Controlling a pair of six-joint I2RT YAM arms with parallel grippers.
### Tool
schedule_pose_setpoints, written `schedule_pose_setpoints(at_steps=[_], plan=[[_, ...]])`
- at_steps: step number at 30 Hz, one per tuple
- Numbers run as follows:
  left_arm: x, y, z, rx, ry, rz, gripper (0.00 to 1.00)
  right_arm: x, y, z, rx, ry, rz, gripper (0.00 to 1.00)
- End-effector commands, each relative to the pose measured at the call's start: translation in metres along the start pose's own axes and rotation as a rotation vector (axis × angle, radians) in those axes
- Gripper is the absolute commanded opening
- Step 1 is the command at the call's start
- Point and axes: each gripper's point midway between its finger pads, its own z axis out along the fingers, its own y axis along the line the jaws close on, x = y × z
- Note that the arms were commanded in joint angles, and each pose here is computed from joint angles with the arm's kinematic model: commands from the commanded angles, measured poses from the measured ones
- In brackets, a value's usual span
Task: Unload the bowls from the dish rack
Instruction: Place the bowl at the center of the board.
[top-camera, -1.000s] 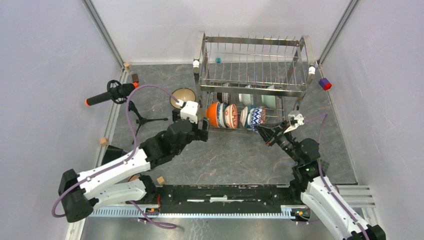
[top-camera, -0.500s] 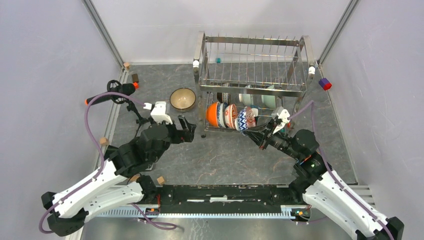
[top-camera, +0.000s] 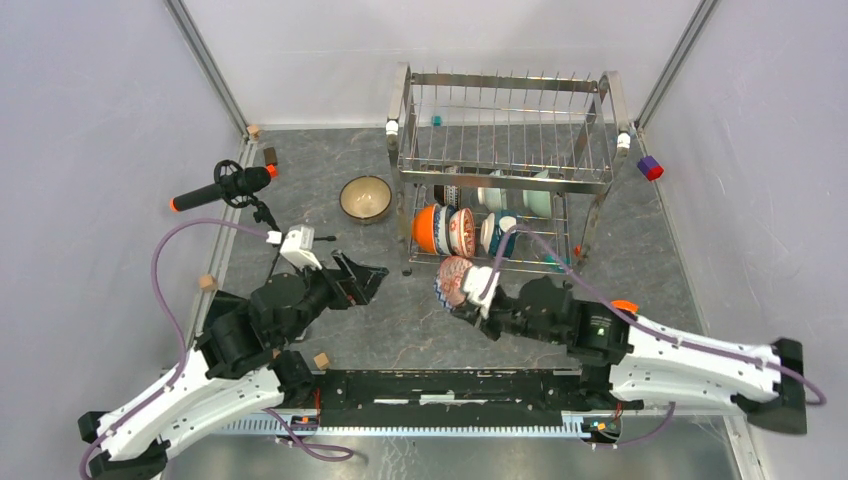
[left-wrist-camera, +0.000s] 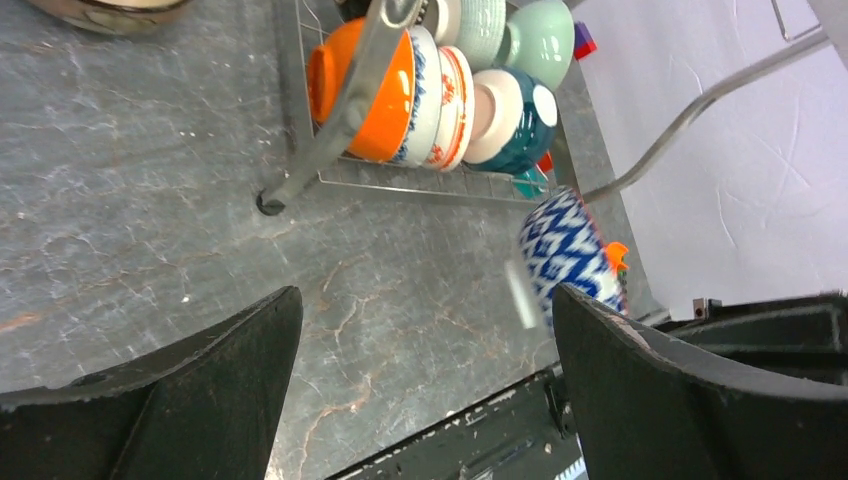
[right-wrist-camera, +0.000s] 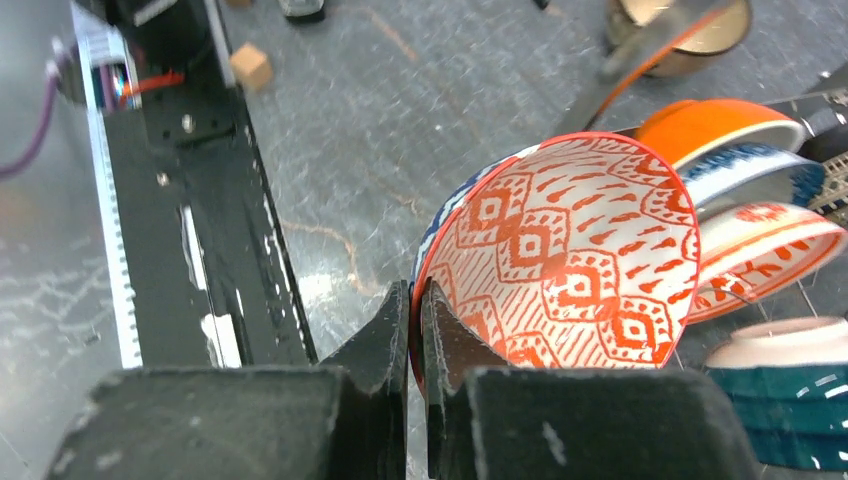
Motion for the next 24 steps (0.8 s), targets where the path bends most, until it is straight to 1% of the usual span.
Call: schedule_pose_setpoints(at_steps=[1, 4, 6, 11, 15, 19, 24], plan=[[0.017, -0.026, 0.002, 0.087, 0.123, 0.006, 1.00, -0.016, 0.000, 0.007, 0.117, 0.039, -0.211, 0.00], [0.044, -0.029, 0.007, 0.082, 0.273, 0.068, 1.00, -0.003, 0.009, 0.015, 0.119, 0.092, -0.282, 0.00], [0.057, -0.029, 0.008, 0.080, 0.325, 0.094, 1.00, 0.007, 0.013, 0.018, 0.111, 0.128, -0.328, 0.00], [0.066, -0.025, 0.004, 0.060, 0.336, 0.168, 1.00, 0.037, 0.026, 0.016, 0.064, 0.200, -0.422, 0.00], [0.083, -0.026, 0.006, 0.028, 0.389, 0.271, 1.00, 0.058, 0.037, 0.014, 0.028, 0.265, -0.485, 0.00], [0.094, -0.041, 0.009, 0.008, 0.392, 0.387, 1.00, 0.066, 0.044, 0.013, 0.015, 0.293, -0.528, 0.00], [0.100, -0.044, 0.018, -0.047, 0.404, 0.461, 0.99, 0.069, 0.050, 0.012, 0.000, 0.302, -0.563, 0.00]])
